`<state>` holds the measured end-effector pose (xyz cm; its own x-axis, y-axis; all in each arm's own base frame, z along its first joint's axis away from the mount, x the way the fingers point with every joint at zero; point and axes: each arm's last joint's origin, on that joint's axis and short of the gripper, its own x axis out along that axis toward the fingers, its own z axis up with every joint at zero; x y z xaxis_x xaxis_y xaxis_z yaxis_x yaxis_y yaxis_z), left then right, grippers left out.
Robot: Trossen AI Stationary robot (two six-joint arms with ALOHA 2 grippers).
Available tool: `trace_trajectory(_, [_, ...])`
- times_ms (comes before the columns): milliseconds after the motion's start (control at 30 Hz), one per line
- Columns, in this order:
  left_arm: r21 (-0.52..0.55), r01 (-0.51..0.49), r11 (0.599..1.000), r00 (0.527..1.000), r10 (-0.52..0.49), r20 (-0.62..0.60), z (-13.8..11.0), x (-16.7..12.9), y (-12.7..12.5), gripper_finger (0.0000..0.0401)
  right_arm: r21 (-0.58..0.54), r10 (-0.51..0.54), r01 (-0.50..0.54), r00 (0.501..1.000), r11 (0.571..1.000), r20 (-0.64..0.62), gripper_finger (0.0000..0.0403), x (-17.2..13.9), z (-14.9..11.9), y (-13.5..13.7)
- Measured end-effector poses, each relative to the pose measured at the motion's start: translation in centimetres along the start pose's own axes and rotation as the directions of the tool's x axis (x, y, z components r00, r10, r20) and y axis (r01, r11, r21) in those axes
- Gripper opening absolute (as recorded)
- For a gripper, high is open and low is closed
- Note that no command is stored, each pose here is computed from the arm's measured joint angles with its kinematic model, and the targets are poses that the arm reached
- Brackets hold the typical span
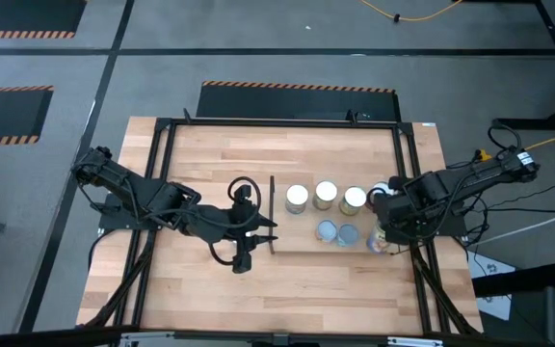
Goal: Pick and place cans onto a shelf
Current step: Put the canned peaches on the shelf
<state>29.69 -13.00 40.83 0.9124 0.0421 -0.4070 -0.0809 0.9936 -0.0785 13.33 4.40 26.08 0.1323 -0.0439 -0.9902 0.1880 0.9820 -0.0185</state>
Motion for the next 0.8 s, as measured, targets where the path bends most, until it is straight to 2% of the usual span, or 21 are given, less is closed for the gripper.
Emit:
trace_trajectory(600, [0.000,0.000,1.000,1.000,0.000,0.000,0.00,0.00,0.00,0.0124,-0.006,0.000,0.000,1.000,1.000,0.018,0.0002,-0.10,0.12,0.03])
trace_trajectory(800, [0.000,0.000,1.000,1.000,0.000,0.000,0.00,-0.01,-0.01,0.0124,-0.030,-0.043,0.044,0.999,0.999,0.032,0.0002,-0.14,0.09,-0.14])
